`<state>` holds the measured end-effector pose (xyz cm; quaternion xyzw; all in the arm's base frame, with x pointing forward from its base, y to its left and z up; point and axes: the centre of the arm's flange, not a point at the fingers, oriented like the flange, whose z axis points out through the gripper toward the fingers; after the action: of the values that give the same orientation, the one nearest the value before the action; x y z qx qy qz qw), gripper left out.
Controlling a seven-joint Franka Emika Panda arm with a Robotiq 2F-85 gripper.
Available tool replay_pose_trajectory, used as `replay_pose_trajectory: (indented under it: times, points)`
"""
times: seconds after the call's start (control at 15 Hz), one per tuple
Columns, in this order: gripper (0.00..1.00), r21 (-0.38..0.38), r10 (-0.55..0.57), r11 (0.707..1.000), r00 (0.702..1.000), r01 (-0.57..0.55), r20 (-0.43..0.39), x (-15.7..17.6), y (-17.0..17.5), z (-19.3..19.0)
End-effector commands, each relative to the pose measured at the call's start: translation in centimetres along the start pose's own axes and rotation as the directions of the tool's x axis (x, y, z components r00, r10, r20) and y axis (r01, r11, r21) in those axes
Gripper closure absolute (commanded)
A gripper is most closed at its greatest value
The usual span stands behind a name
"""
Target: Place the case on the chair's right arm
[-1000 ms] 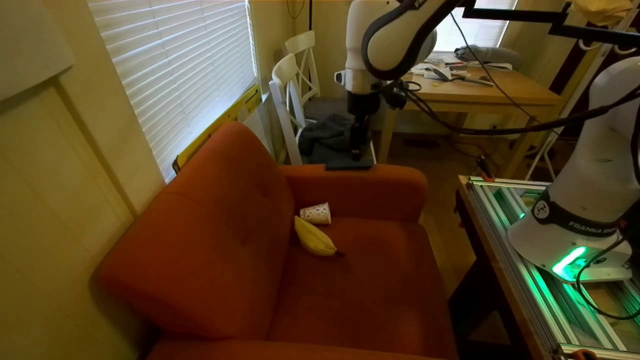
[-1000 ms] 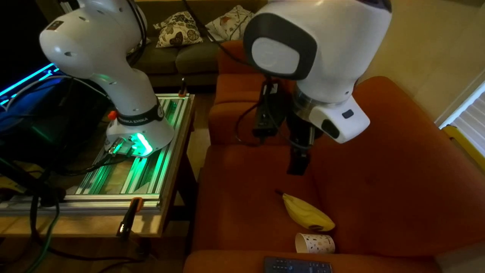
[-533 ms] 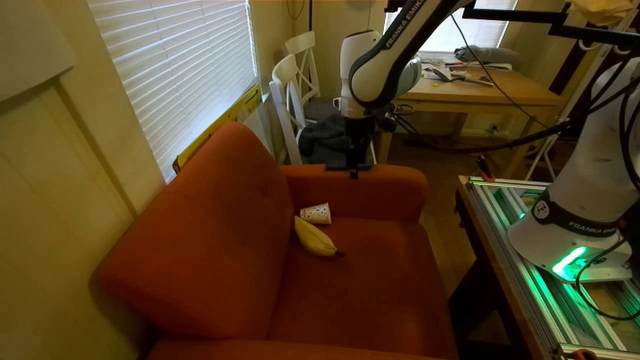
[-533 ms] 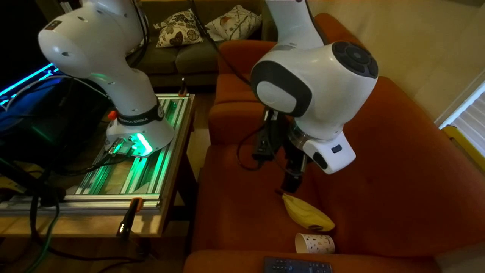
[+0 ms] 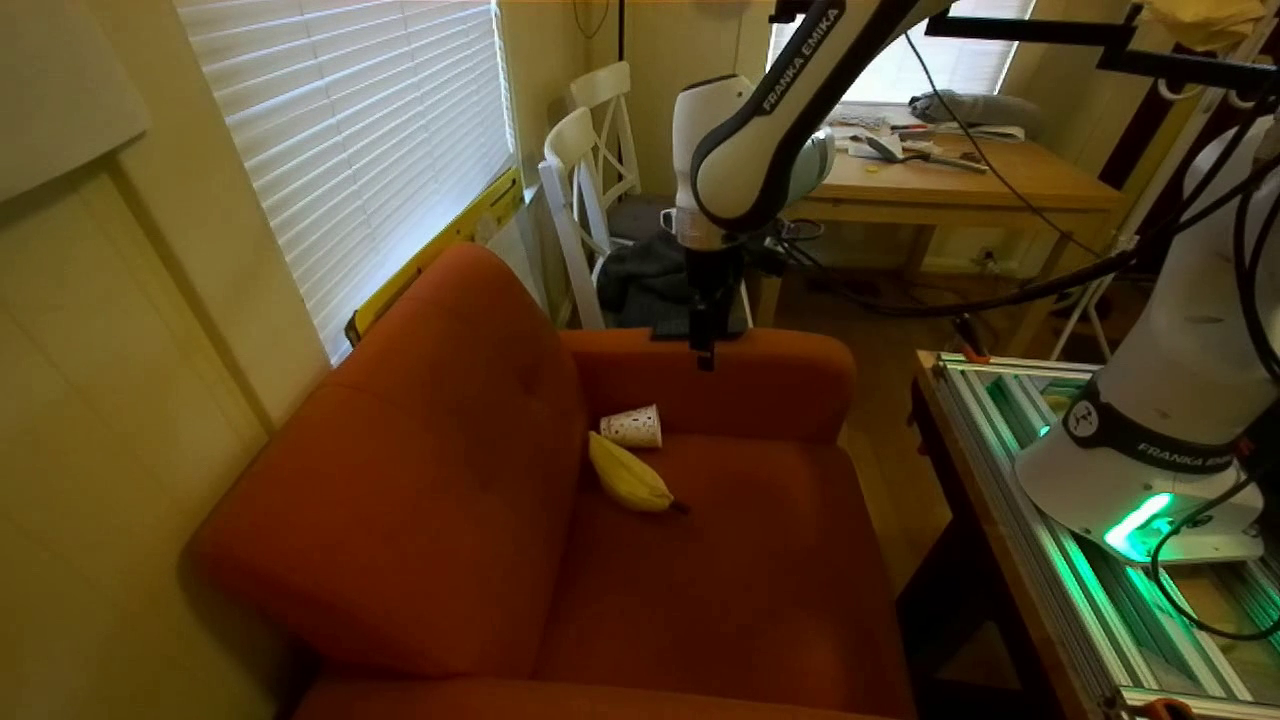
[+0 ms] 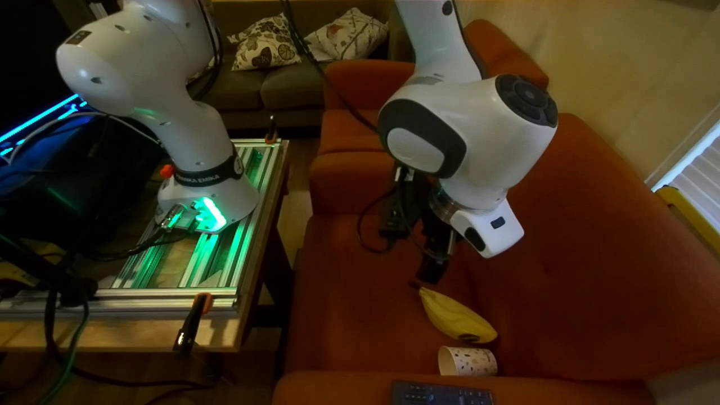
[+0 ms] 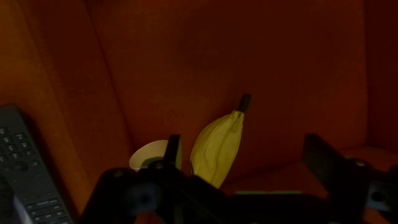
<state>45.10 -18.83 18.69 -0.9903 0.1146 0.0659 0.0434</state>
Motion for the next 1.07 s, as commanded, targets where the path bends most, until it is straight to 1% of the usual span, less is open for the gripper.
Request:
replay_pose_trajectory:
  times: [0.0,0.2,0.47,0.53,0.6,0.67,0.8,0.87,1.0]
  points:
    - [0.00,0.029,0.002,1.000,1.000,-0.002,-0.003,3.0,-1.3,5.1]
    - [0.00,0.034,0.010,0.999,0.999,-0.008,-0.044,4.5,-2.0,8.1]
    - [0.00,0.040,0.018,0.999,0.993,-0.013,-0.118,6.2,-2.3,11.2]
    - [0.00,0.037,0.029,0.999,0.990,-0.025,-0.136,6.7,-2.2,12.0]
    - [0.00,0.057,0.038,0.998,0.988,-0.030,-0.150,7.1,-2.1,12.7]
    - [0.00,0.033,0.048,0.999,0.983,-0.043,-0.176,7.5,-1.8,13.5]
    - [0.00,0.046,0.056,0.998,0.976,-0.047,-0.208,8.0,-1.3,14.7]
    - [0.00,0.034,0.059,0.998,0.974,-0.052,-0.218,8.2,-1.2,15.4]
    - [0.00,0.036,0.055,0.998,0.975,-0.048,-0.216,8.5,-0.8,16.8]
